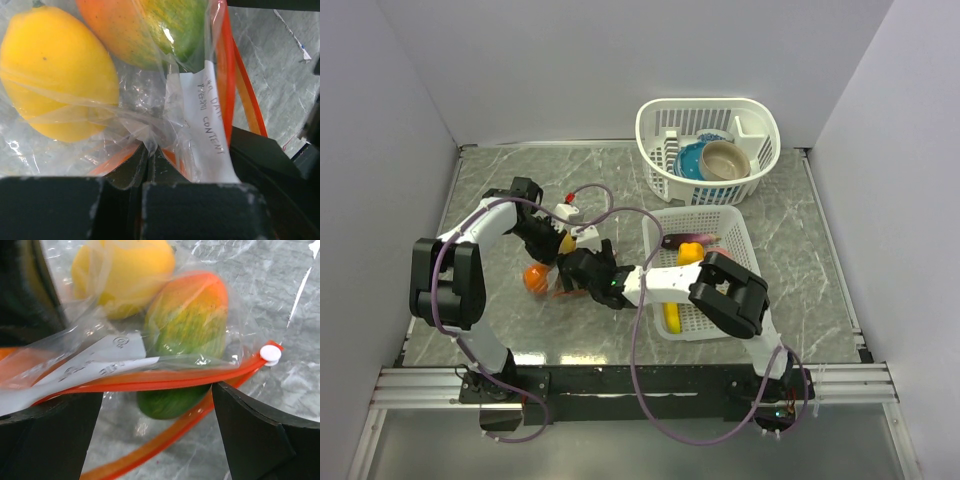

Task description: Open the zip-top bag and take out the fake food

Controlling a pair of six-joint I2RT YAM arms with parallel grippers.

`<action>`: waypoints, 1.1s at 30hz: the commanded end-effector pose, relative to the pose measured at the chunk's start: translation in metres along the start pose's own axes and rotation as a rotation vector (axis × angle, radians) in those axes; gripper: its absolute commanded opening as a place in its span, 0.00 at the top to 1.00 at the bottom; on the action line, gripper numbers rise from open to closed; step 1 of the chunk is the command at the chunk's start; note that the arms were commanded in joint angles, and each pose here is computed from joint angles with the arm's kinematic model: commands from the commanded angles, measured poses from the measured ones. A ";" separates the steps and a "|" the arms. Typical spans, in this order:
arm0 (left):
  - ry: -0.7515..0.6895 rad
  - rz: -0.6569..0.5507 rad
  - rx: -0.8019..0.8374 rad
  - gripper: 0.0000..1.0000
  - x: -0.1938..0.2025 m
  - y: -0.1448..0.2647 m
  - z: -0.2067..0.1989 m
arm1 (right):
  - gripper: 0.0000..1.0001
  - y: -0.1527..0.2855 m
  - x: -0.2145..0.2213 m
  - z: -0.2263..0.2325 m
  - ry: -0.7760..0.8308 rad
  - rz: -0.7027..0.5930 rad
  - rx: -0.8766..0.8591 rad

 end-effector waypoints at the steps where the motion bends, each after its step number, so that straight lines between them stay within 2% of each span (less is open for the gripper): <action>1: -0.037 -0.035 -0.009 0.99 -0.009 0.013 -0.003 | 0.04 -0.015 -0.013 0.005 -0.063 -0.012 -0.021; 6: -0.044 -0.036 -0.006 0.99 -0.010 0.015 -0.005 | 0.05 -0.024 -0.001 0.004 -0.052 0.025 -0.013; 9: -0.047 -0.039 -0.005 0.99 -0.010 0.016 -0.005 | 0.09 -0.024 0.000 0.005 -0.037 0.024 -0.017; 13: -0.044 -0.038 -0.004 0.99 -0.010 0.017 -0.006 | 0.24 -0.012 -0.006 0.005 -0.023 0.009 -0.034; 15: -0.049 -0.046 -0.008 0.99 -0.012 0.019 -0.007 | 0.28 -0.005 -0.006 0.001 -0.023 -0.007 -0.041; 18: -0.052 -0.053 -0.009 0.99 -0.013 0.021 -0.008 | 0.40 0.018 -0.017 -0.001 0.006 -0.063 -0.037; 19: -0.051 -0.057 0.000 0.99 -0.014 0.021 -0.009 | 0.41 0.028 -0.029 0.001 0.005 -0.093 -0.045; 23: -0.052 -0.064 -0.023 0.99 -0.019 0.025 -0.005 | 0.48 0.053 -0.023 -0.008 0.032 -0.105 -0.030; 27: -0.056 -0.098 -0.093 0.99 -0.034 0.041 0.005 | 0.50 0.083 -0.017 -0.020 0.027 -0.110 -0.019; 28: -0.057 -0.110 -0.099 0.99 -0.038 0.046 0.006 | 0.50 0.096 -0.025 -0.021 -0.017 -0.126 -0.029; 29: -0.051 -0.115 -0.088 0.99 -0.041 0.052 0.002 | 0.50 0.101 -0.012 -0.035 -0.007 -0.102 -0.003; 33: -0.094 -0.231 -0.071 0.99 -0.076 0.087 -0.014 | 0.52 0.135 -0.015 -0.060 -0.095 -0.125 0.007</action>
Point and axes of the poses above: each gripper's point midway between its finger pads, its own y axis back along the fingers, its own z axis along the line the jaws close on, x = y × z, the point moved 3 cm from there along y, back along the fingers, and after that the axes turned 6 degrees about -y, right-handed, at the moved point
